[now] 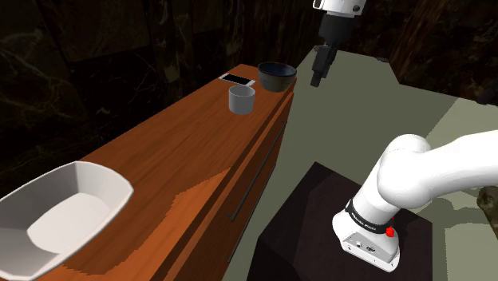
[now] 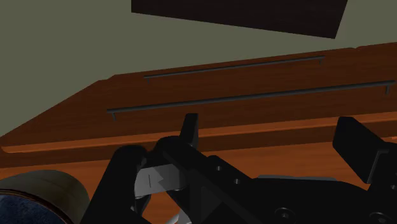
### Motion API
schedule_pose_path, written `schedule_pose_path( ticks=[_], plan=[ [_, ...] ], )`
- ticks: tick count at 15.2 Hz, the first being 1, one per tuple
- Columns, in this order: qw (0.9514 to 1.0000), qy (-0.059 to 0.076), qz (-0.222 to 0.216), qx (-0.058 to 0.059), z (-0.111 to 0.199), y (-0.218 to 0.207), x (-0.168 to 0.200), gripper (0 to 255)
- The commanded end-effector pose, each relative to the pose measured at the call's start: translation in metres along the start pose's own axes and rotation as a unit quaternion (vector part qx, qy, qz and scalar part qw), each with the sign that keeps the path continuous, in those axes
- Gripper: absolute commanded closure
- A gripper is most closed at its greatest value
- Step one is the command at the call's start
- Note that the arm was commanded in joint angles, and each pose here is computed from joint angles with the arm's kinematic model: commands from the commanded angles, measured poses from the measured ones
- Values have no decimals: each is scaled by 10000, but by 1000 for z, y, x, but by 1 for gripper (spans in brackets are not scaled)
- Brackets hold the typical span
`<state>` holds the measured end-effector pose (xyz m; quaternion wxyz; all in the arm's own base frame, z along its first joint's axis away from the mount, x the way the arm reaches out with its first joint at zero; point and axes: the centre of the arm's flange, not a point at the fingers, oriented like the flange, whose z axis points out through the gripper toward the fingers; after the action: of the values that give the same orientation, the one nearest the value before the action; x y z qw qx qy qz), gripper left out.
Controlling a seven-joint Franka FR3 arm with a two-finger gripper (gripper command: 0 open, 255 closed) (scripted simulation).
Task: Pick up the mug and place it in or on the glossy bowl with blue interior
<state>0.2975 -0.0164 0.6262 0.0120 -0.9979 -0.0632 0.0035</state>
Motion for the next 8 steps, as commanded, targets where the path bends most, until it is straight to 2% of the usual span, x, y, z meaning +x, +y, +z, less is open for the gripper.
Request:
schedule_pose_path(
  ticks=[1, 8],
  plan=[
    [10000, 0, 0, 0, 0, 0, 0, 0],
    [9999, -24, 114, -107, 36, -9, 86, 0]
  ],
)
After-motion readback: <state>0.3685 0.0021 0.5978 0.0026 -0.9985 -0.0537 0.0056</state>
